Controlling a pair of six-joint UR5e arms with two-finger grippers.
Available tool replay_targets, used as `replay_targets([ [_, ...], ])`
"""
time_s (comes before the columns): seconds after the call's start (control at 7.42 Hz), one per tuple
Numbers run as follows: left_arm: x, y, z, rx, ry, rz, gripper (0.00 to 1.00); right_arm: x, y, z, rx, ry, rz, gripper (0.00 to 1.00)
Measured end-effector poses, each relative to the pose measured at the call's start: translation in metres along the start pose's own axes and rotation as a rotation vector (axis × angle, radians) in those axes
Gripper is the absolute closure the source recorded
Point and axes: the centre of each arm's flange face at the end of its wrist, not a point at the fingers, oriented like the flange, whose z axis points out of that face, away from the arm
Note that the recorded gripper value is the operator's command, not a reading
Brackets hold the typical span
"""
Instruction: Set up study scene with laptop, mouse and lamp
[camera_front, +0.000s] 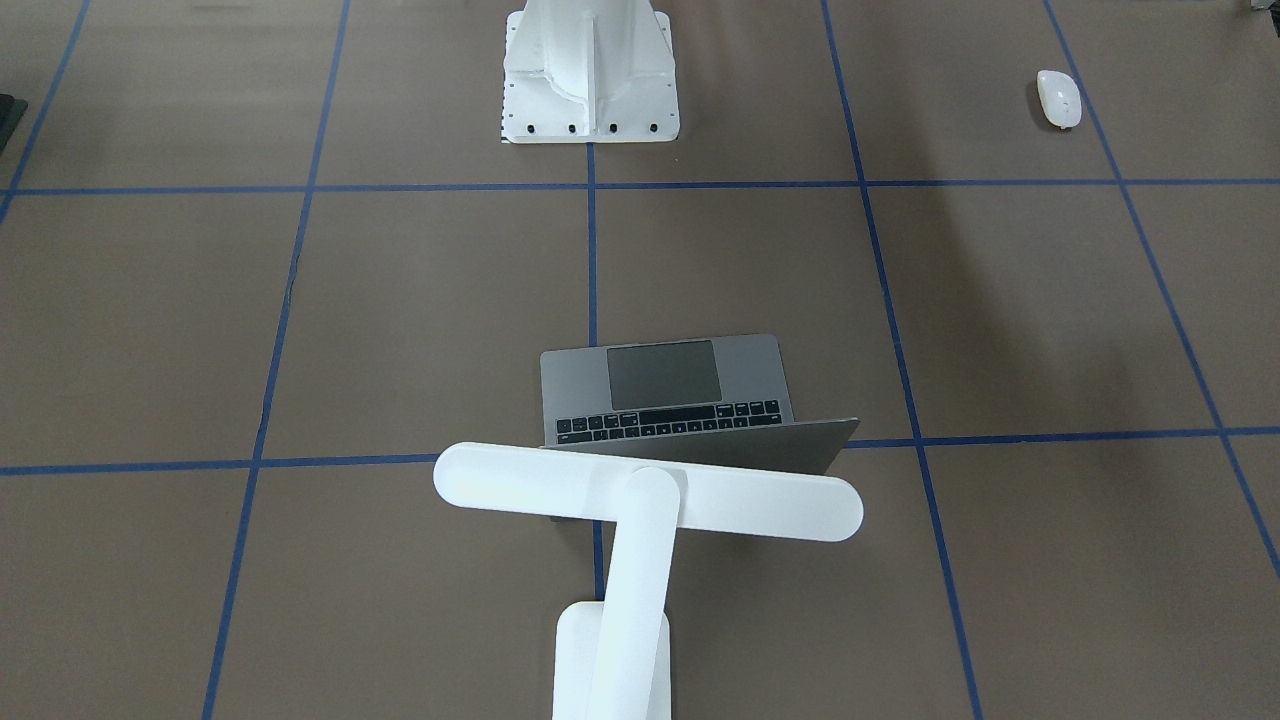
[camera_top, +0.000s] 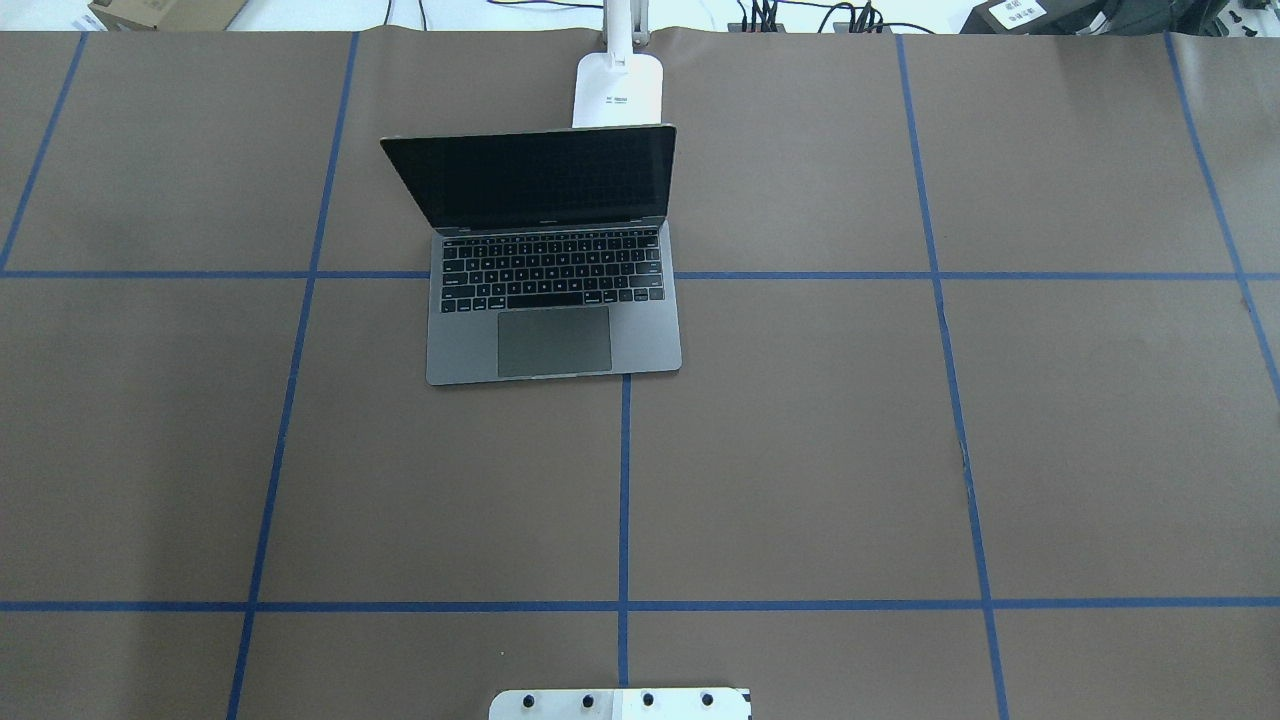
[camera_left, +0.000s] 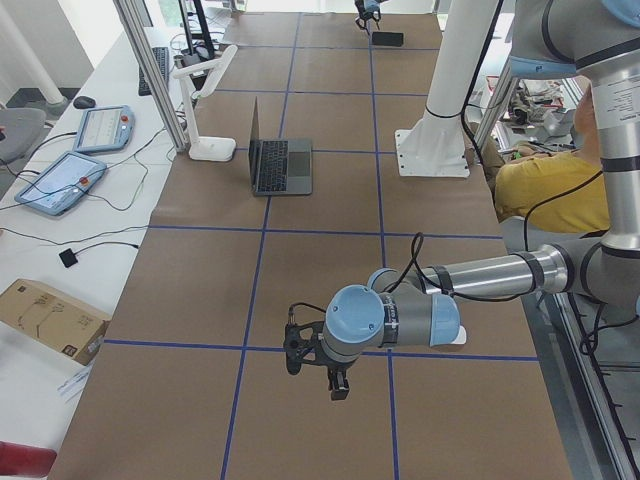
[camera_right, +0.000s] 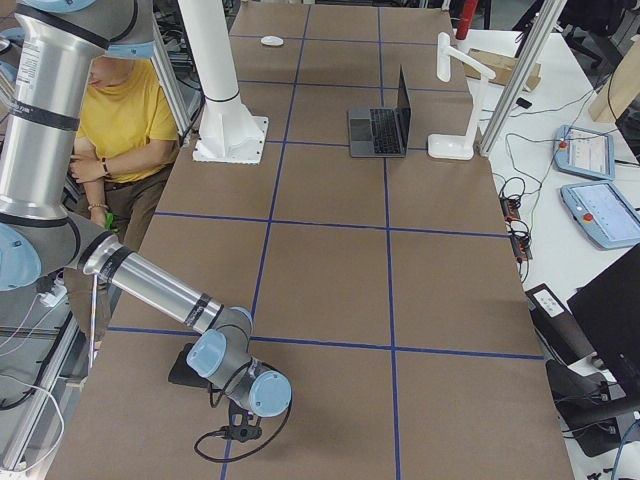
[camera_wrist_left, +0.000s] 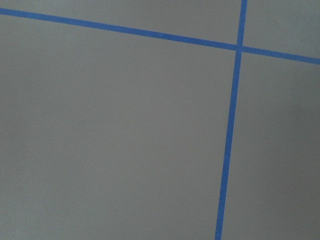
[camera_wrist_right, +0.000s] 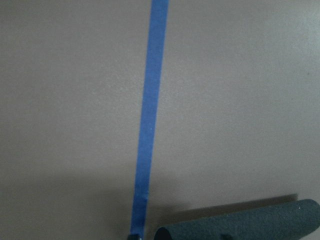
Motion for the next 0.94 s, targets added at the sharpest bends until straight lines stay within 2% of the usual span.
replay_targets([
  [0.4, 0.0001, 0.0, 0.0, 0.0, 0.001, 0.0, 0.0, 0.0074, -0.0029, 0.0048, -0.005, 0.007, -0.025, 0.52],
  [0.81, 0.0002, 0.0, 0.0, 0.0, 0.002, 0.0, 0.0, 0.0084, -0.003, 0.0053, -0.005, 0.007, -0.034, 0.83],
  [0.94, 0.0002, 0.0, 0.0, 0.0, 0.002, 0.0, 0.0, 0.008, -0.0024, 0.0047, -0.005, 0.006, -0.037, 0.96],
])
